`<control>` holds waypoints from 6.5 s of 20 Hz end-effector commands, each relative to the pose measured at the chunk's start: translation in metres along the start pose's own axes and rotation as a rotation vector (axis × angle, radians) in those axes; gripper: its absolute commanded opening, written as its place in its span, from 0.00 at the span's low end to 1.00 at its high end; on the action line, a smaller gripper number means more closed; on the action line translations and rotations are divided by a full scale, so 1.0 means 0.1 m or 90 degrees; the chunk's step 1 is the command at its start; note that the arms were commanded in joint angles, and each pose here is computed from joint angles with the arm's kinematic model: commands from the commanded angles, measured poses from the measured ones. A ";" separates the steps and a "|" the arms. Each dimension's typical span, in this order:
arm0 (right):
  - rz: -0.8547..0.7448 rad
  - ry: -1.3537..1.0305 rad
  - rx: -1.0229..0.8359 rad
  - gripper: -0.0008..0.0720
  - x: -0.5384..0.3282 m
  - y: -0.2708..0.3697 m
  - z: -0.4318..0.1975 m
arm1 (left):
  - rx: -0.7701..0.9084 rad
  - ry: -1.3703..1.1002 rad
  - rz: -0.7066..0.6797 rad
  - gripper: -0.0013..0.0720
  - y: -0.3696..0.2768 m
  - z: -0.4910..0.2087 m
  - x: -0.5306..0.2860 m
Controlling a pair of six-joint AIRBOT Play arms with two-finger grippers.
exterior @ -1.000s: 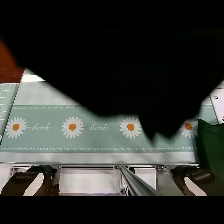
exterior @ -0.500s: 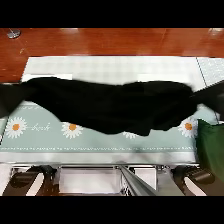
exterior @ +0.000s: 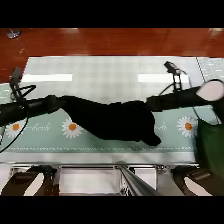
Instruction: Fold the shirts.
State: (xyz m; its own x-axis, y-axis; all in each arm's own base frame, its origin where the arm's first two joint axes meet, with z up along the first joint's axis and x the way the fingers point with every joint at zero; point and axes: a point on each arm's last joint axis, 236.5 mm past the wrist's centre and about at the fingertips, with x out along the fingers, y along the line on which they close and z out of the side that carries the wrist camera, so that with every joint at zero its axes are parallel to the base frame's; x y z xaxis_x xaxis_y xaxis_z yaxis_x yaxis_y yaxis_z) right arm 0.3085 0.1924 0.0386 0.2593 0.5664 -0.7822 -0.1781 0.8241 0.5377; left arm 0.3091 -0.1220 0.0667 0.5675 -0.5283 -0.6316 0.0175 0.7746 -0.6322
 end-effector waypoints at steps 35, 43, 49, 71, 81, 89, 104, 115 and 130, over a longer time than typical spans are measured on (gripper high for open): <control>-0.017 -0.161 0.347 0.86 -0.35 -1.43 -0.64 | -0.262 0.214 -0.013 0.97 0.23 -1.76 1.32; -0.016 -0.142 0.336 0.86 -0.33 -1.40 -0.70 | -0.228 0.260 -0.099 0.09 -0.14 -1.56 1.41; -0.054 -0.006 0.316 0.86 -0.28 -1.41 -1.22 | -0.205 0.257 -0.112 0.05 -0.15 -1.52 1.40; 0.074 0.176 0.159 0.05 0.74 -0.39 -1.24 | -0.174 0.259 -0.169 0.05 -0.34 -1.45 1.34; -0.011 -0.367 -0.097 0.05 -2.55 0.48 1.59 | 0.014 -0.255 -0.450 0.05 -1.79 1.93 -1.10; -0.158 -0.605 -0.302 0.05 -4.38 1.57 0.72 | 0.310 -0.450 -0.114 0.05 -2.22 2.04 -3.07; -0.055 -0.301 -0.128 0.05 -2.84 0.95 -0.46 | 0.300 -0.371 0.008 0.05 -1.75 1.17 -2.79; 0.061 -0.241 0.109 0.05 -0.73 -0.65 0.59 | 0.138 -0.291 0.002 0.05 -0.35 1.59 -0.01; 0.310 -0.185 0.281 0.87 -0.23 -1.11 2.05 | -0.027 0.005 -0.075 0.98 0.11 1.10 0.57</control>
State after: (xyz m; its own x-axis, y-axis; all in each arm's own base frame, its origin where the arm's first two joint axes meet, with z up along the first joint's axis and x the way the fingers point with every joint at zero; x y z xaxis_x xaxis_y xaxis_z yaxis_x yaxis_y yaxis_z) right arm 0.5262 0.0861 0.0335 0.5648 0.7147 -0.4125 0.1076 0.4318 0.8955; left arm 0.4663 -0.1116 0.0796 0.7067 -0.5051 -0.4955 0.0349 0.7243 -0.6886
